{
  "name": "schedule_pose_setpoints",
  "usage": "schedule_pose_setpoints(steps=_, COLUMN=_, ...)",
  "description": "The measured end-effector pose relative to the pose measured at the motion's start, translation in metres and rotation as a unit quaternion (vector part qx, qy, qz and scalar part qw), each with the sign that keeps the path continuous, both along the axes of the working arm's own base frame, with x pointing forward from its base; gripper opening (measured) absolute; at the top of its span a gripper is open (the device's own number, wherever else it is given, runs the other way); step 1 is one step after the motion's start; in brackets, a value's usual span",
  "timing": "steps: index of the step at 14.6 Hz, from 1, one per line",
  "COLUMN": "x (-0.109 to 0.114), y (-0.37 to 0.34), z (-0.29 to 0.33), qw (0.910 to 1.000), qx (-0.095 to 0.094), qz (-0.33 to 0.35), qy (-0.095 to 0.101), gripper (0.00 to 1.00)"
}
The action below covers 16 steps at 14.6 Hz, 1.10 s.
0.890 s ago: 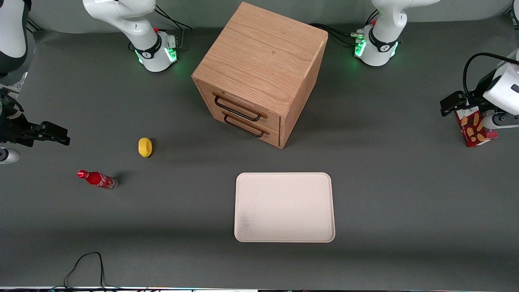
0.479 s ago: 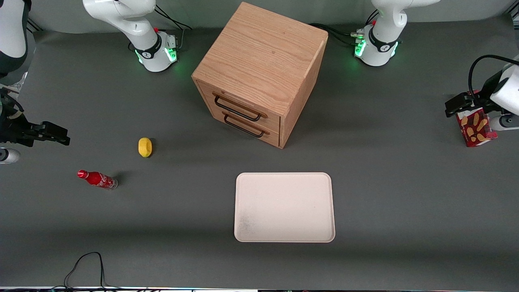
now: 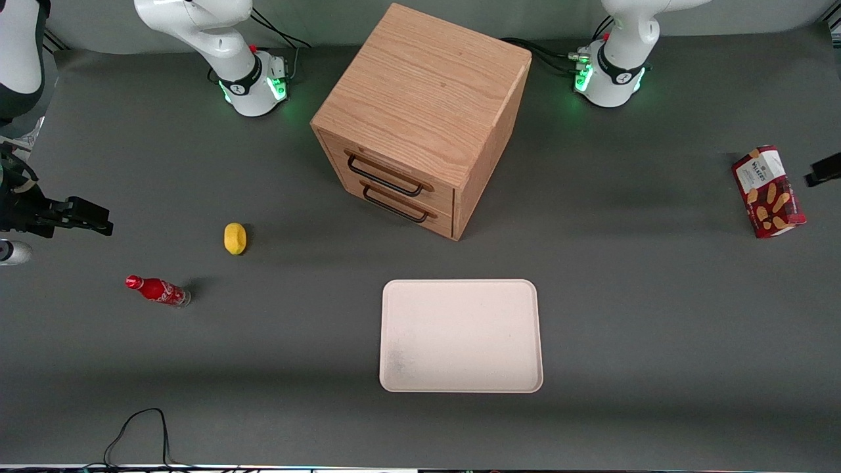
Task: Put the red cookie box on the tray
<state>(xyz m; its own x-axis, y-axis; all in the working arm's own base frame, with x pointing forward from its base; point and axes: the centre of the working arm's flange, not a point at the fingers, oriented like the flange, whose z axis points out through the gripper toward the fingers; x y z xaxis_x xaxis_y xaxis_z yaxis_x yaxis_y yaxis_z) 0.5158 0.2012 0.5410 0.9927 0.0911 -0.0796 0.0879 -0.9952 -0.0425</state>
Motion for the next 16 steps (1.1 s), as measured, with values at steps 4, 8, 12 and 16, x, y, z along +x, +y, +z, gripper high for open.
schedule_pose_setpoints(steps=4, x=-0.044, y=0.086, z=-0.094, qw=0.9998, qx=0.004, qz=-0.007, qy=-0.019, gripper=1.0)
schedule_pose_setpoints(steps=8, x=-0.086, y=0.112, z=-0.178, qw=0.9993, qx=0.009, qz=-0.027, qy=-0.025, gripper=1.0)
schedule_pose_setpoints(steps=12, x=-0.101, y=0.123, z=-0.239, qw=0.9996, qx=-0.001, qz=-0.026, qy=-0.001, gripper=1.0)
schedule_pose_setpoints(steps=16, x=-0.105, y=0.125, z=-0.287, qw=0.9991, qx=-0.029, qz=-0.027, qy=0.018, gripper=0.8)
